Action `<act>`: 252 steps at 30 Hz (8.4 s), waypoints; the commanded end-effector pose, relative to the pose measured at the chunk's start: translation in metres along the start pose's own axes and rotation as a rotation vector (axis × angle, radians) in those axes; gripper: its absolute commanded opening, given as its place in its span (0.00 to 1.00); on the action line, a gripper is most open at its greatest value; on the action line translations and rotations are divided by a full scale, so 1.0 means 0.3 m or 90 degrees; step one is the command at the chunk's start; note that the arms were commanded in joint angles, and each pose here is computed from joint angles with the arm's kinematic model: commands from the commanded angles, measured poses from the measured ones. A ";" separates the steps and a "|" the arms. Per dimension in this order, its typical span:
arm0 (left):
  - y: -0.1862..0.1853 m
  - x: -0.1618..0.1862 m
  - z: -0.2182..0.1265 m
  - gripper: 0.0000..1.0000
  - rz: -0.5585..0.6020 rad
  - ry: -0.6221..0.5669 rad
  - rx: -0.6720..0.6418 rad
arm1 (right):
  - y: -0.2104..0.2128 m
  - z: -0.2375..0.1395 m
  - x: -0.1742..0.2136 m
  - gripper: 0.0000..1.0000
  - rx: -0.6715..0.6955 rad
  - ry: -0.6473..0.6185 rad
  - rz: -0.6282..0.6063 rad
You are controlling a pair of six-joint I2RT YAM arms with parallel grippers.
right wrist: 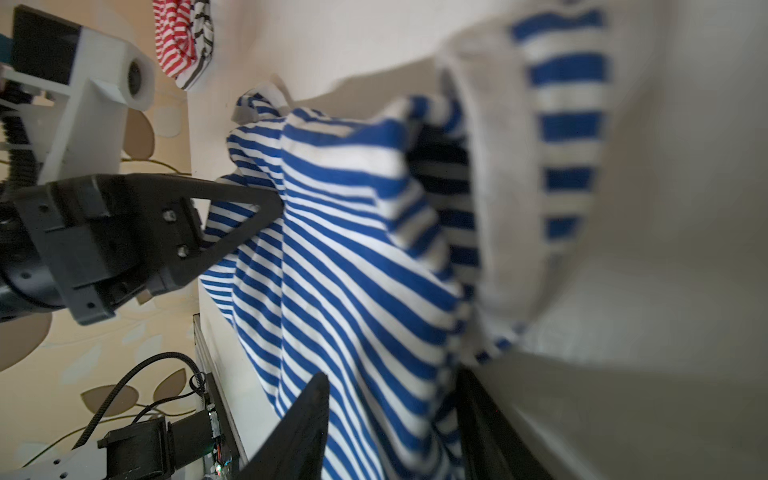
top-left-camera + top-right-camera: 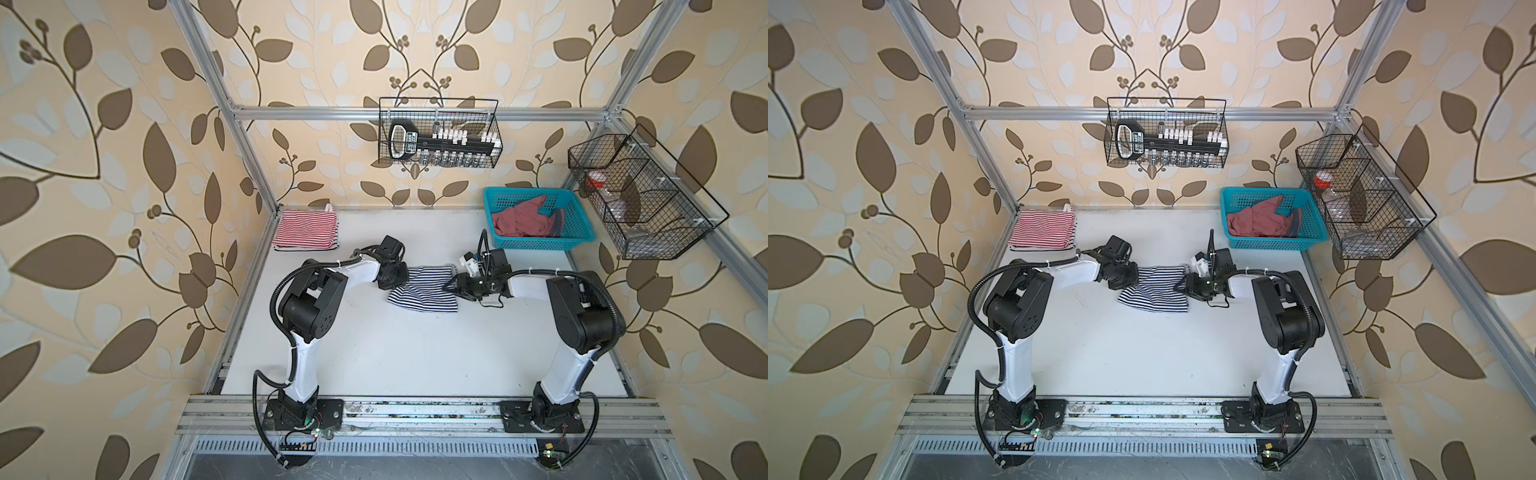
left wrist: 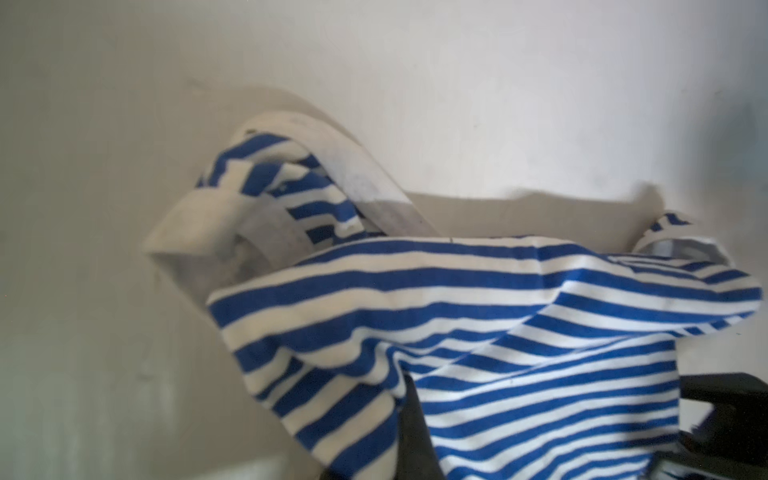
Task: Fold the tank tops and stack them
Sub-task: 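Pinch the folded striped tank top's edge with the left gripper and lift it, then carry the striped tank top with the left gripper onto the red-striped stack, then release the tank top onto the stack while the right gripper reaches toward the basket, then grasp the pink tank top in the basket with the right gripper while the left withdraws, then lift the pink tank top from the basket with the right gripper and drop it mid-table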
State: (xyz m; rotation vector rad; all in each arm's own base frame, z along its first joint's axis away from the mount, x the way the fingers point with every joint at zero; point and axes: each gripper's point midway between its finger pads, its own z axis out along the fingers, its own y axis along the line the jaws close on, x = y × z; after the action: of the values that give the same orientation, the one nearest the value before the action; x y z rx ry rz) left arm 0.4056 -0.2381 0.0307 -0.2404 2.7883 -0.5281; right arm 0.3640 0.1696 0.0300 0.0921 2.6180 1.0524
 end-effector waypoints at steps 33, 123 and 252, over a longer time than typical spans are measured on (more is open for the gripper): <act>0.414 -0.857 -0.551 0.00 0.117 -0.264 -0.243 | -0.094 -0.147 0.145 0.50 0.112 -0.002 0.038; 1.162 -1.022 -0.796 0.89 -0.130 -0.423 -0.262 | -0.050 -0.118 0.150 0.49 0.174 0.060 -0.014; -0.226 0.020 -0.879 0.84 0.130 -0.249 0.236 | 0.466 -0.033 -0.422 0.39 -0.020 -0.087 -0.124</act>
State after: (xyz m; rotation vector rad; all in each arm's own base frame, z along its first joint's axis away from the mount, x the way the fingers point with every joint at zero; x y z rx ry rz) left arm 0.3187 -0.1998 0.2762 -0.0090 2.2870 -0.7998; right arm 0.4476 0.2421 0.1167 -0.0864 2.5845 0.9619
